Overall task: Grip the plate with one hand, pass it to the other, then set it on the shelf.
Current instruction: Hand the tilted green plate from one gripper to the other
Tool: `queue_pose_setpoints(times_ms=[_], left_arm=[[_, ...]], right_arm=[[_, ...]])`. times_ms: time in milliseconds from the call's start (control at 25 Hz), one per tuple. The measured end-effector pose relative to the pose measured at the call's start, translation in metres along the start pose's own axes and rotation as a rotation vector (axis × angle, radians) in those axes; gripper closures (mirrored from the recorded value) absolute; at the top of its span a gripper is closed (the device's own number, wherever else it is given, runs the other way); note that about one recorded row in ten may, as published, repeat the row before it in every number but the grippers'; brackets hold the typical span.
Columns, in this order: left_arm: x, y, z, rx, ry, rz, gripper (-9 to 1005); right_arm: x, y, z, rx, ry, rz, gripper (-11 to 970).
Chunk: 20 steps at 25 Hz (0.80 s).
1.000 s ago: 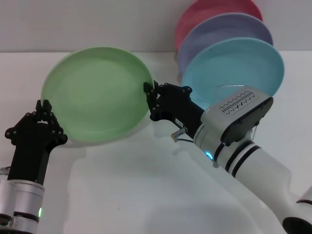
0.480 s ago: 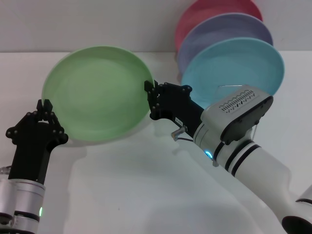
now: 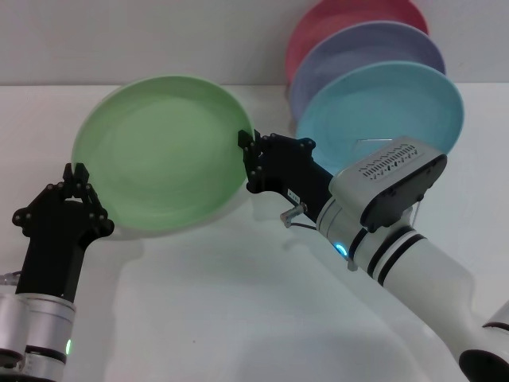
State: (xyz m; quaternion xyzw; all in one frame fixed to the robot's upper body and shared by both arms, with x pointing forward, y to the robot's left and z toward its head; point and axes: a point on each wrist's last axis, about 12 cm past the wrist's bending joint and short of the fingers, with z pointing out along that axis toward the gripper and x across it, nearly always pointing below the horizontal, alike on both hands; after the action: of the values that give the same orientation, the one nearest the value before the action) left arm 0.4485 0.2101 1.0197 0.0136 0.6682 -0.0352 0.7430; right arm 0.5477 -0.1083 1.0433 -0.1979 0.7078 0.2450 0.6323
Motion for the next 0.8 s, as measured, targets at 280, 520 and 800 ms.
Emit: queue_pose_setpoints(times_ms=[280,520,800], left_arm=[[0.0000,-0.0005,0.0003,0.003,0.000,-0.001,963],[0.0003,-0.0015,0.0013,0.012,0.004,-0.015,934],[0.0012,0.0016,0.0017,0.039,-0.004,-0.063,834]], right_arm=[[0.0000,-0.0006,0.0000,0.002,0.001,-0.001,930],[0.0001,-0.0007,-0.0002,0.004,0.001,-0.016,929],[-0.0001,-0.0002,0.0000,0.002,0.000,-0.018,929]])
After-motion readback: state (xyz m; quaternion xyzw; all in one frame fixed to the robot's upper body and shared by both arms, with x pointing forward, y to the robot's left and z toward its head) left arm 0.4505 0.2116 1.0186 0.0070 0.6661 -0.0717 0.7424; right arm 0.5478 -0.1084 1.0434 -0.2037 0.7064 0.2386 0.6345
